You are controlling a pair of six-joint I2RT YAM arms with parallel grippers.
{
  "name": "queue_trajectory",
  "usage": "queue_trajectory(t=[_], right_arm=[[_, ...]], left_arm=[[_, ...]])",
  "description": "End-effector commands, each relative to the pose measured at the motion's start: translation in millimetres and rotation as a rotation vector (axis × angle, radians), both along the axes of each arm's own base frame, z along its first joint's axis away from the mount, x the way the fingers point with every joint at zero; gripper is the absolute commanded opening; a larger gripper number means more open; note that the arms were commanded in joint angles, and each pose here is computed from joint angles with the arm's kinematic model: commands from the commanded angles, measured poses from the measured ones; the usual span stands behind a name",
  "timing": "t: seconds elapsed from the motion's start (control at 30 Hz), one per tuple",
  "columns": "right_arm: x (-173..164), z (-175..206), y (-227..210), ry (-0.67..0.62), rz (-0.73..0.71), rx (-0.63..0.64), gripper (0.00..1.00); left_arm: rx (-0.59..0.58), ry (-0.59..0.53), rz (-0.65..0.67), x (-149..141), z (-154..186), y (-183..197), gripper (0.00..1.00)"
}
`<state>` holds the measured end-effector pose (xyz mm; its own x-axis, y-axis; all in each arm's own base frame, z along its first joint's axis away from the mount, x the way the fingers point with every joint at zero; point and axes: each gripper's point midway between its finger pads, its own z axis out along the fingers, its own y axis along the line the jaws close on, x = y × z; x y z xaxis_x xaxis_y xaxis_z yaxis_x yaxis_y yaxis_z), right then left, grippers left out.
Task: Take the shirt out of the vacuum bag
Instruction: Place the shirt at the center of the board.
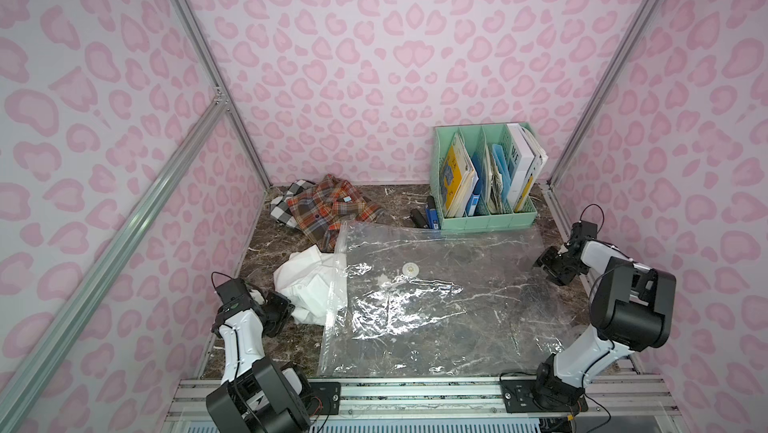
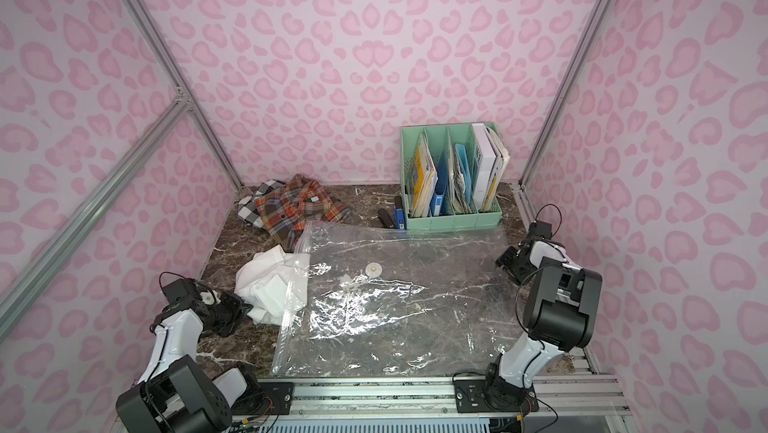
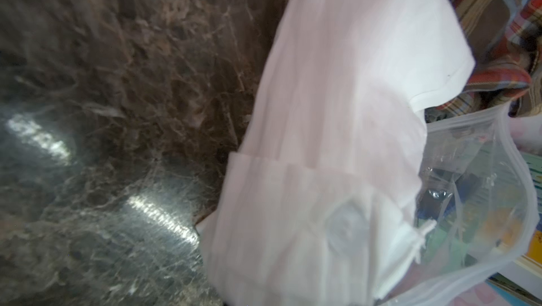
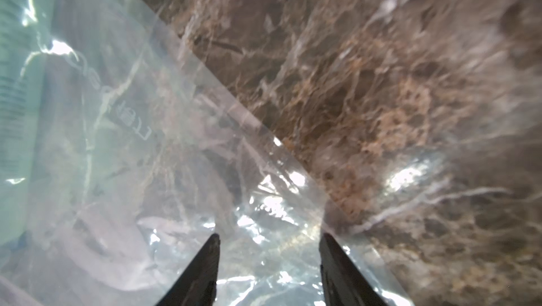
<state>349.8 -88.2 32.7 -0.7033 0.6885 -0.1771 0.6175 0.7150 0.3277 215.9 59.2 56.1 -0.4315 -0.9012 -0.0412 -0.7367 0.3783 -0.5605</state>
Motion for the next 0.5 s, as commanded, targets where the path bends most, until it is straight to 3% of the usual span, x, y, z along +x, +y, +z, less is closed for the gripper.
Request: queue_trajectory(t=[0.0, 0.1, 0.13, 0.23, 0.27, 0.47], right_arm=[[1.6, 3.2, -10.9, -0.014, 0.003, -0.018, 0.56], [1.7, 3.9, -17.2, -0.018, -0.001, -0.027, 0.56], [1.4, 3.6, -18.1, -0.017, -0.001, -0.027, 0.56], [1.8, 4.9, -18.0, -0.026, -0.005, -0.017, 0.56], [2.4, 6.6, -18.2, -0.031, -0.004, -0.019, 0.56], [-0.1, 11.0, -15.1, -0.038, 0.008, -0.012, 0.56]], left_arm=[[-0.006, 0.012, 0.074, 1.9, 1.3, 10.4, 0.04], [-0.018, 0.007, 0.094, 9.2, 5.5, 16.0, 0.04], [-0.029, 0.001, 0.095, 13.0, 7.8, 16.8, 0.11], [0.002, 0.020, 0.077, 20.0, 23.7, 27.5, 0.51], [0.029, 0.040, 0.064, 20.7, 32.1, 33.5, 0.57], [0.136, 0.101, -0.036, 23.6, 52.0, 33.6, 0.67]])
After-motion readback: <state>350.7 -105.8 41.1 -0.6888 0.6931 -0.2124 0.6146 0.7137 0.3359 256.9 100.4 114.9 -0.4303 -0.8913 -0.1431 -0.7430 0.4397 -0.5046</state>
